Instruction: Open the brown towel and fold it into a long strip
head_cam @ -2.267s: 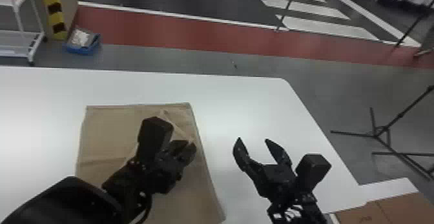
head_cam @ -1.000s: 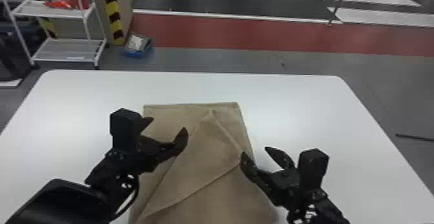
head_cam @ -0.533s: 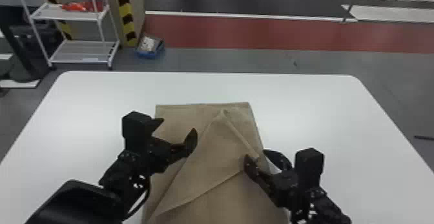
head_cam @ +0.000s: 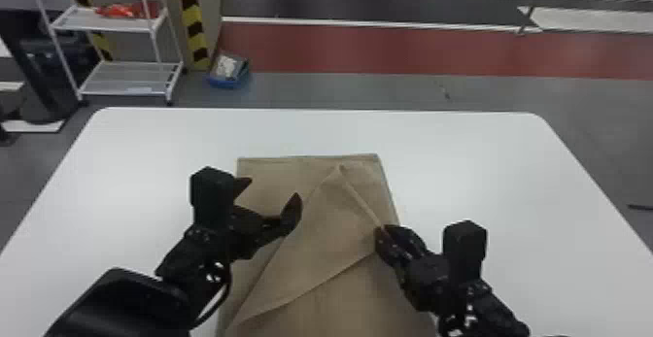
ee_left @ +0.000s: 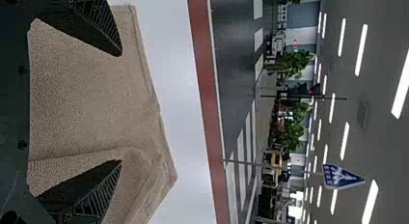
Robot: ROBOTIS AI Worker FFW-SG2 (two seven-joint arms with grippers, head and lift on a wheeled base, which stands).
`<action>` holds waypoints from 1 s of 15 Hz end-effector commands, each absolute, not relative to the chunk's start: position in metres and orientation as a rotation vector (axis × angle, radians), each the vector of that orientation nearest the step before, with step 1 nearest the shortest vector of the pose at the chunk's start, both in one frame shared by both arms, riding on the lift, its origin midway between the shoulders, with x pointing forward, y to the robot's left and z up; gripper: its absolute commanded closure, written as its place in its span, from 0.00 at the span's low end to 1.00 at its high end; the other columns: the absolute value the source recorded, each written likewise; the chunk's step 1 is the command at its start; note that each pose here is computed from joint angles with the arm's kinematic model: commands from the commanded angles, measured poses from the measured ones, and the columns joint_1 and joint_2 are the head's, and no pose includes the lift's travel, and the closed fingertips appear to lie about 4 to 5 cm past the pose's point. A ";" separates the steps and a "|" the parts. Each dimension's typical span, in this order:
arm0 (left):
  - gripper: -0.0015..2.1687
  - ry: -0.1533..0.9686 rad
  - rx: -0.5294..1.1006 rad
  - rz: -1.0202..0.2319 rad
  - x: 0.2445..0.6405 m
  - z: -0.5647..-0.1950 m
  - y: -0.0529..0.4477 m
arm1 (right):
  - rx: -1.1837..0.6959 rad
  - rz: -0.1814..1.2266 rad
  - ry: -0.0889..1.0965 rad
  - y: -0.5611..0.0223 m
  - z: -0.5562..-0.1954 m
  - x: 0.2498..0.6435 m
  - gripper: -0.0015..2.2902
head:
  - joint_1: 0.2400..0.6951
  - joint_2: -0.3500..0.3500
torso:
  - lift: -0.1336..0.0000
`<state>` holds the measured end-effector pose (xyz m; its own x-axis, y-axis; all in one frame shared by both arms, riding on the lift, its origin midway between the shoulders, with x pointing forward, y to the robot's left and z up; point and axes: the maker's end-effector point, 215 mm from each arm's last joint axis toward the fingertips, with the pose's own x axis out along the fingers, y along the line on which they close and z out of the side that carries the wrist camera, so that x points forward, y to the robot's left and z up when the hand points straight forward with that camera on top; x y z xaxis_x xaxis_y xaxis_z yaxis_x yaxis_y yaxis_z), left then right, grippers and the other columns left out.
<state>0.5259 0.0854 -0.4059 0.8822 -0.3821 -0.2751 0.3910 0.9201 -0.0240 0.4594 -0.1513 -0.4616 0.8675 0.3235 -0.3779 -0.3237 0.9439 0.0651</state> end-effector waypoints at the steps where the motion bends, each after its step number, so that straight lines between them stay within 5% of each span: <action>1: 0.04 0.284 0.033 -0.404 0.526 -0.407 0.085 | 0.001 0.337 0.415 -0.152 -0.466 0.459 0.40 | 1.00 0.39 | 0.08; 6: 0.04 0.284 0.033 -0.405 0.525 -0.407 0.084 | -0.007 0.337 0.417 -0.152 -0.466 0.459 0.39 | 1.00 0.39 | 0.08; 9: 0.04 0.284 0.033 -0.404 0.526 -0.407 0.085 | -0.006 0.343 0.413 -0.151 -0.462 0.460 0.65 | 1.00 0.39 | 0.08; 15: 0.04 0.282 0.029 -0.402 0.526 -0.406 0.087 | 0.017 0.364 0.319 -0.143 -0.418 0.454 0.65 | 1.00 0.41 | 0.08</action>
<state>0.5265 0.0876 -0.4068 0.8823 -0.3799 -0.2777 0.3882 0.9212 -0.0269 0.4562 -0.1436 -0.4332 0.8763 0.3497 -0.3313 -0.3460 0.9355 0.0723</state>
